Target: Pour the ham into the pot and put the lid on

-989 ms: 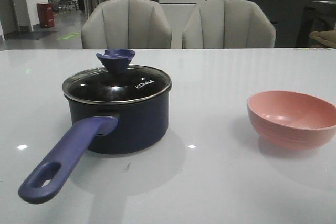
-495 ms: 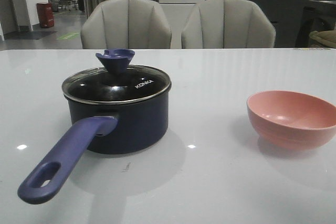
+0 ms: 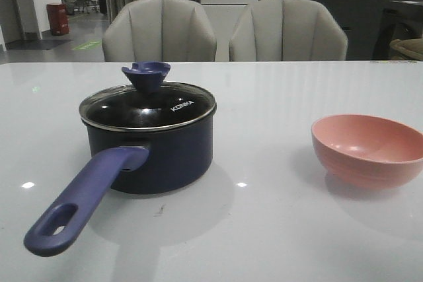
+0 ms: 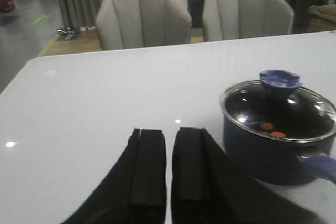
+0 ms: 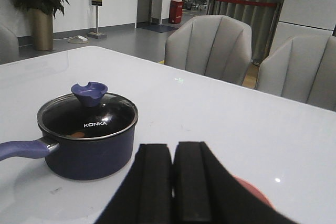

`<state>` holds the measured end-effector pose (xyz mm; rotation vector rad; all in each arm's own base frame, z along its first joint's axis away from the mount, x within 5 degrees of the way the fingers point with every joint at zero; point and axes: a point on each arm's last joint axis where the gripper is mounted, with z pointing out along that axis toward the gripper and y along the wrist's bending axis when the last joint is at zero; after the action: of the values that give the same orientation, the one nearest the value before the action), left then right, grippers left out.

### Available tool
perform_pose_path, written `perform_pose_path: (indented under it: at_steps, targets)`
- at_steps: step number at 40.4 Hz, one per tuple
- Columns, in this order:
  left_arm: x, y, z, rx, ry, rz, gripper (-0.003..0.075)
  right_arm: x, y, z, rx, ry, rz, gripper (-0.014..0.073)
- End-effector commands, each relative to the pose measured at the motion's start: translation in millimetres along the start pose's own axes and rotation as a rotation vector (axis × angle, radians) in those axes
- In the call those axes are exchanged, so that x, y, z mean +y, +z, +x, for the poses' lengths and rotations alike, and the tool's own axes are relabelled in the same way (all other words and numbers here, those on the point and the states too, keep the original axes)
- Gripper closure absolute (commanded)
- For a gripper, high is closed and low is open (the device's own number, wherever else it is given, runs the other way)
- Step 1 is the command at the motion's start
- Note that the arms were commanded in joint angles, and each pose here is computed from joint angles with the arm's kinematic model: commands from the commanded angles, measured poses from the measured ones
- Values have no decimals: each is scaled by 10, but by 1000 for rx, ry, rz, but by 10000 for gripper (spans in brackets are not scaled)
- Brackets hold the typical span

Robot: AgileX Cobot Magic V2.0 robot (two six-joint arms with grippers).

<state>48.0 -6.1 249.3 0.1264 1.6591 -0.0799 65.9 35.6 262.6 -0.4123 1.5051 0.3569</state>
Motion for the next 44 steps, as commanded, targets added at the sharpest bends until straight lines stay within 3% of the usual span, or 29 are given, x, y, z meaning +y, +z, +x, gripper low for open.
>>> perform_pose_path:
  at_steps: [1,13,21,34,44]
  targets:
    - [38,-6,-53,-142,-2,-80,607,-27,-3,-168,-104,-10,27,449]
    - [133,78,381,-195,-63,-264,607,-27,-3,-168,-104,-10,27,449]
    - [116,95,432,-186,-123,-224,607,-27,-3,-168,-104,-10,27,449]
    - [17,109,428,-179,-104,-45,607,-27,-3,-168,-104,-10,27,449]
    - [5,111,429,-177,-104,-24,607,-27,-3,-168,-104,-10,27,449]
